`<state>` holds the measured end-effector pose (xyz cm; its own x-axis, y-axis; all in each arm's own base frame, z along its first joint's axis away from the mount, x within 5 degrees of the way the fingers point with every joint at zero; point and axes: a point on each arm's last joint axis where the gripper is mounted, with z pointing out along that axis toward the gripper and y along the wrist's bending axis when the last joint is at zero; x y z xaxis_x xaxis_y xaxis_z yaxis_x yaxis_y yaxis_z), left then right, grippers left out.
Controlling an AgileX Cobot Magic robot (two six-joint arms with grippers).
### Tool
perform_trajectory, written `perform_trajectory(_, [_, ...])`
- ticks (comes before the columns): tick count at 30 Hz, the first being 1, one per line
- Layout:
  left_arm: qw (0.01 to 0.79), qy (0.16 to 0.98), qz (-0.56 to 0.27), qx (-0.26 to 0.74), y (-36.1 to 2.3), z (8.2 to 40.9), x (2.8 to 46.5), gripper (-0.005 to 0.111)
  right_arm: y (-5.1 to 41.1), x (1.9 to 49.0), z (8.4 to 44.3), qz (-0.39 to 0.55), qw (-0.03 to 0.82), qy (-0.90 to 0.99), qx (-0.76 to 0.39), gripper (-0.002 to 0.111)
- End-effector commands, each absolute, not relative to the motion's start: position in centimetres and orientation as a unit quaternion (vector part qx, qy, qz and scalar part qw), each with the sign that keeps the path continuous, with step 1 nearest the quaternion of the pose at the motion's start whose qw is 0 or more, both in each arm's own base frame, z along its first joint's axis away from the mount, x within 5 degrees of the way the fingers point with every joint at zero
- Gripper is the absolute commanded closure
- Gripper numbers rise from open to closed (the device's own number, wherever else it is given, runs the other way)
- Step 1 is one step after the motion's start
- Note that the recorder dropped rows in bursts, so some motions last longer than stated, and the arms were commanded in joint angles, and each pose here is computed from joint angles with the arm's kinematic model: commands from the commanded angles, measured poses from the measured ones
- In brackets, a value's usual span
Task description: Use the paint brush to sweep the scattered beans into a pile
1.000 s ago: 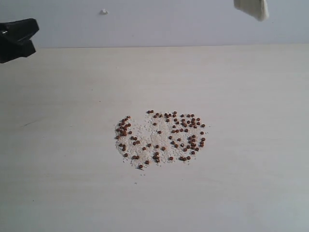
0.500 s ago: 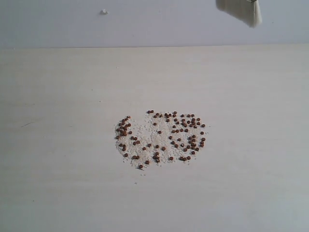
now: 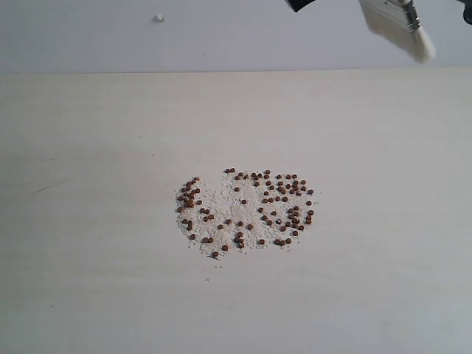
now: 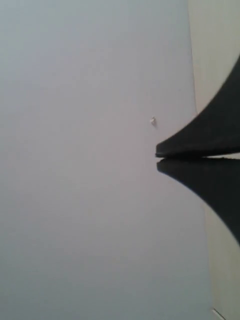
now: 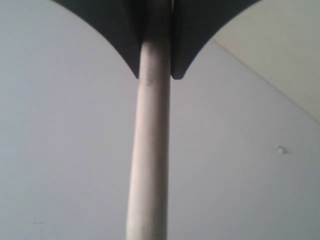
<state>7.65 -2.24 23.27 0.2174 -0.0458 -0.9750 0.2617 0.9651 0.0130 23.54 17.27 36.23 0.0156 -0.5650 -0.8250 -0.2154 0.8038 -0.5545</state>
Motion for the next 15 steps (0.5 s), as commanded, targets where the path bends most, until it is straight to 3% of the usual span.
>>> perform_trajectory(1, [0.777, 0.620, -0.085, 0.066, -1.7, 23.0, 6.7, 0.107, 17.3, 22.3, 36.1, -0.179, 0.691, 0.650, -0.262, 0.108])
perform_trajectory(15, [0.717, 0.692, -0.087, -0.012, -0.6, 21.0, 5.8, 0.107, 15.6, 19.1, 29.8, -0.146, 0.769, 0.594, -0.186, 0.108])
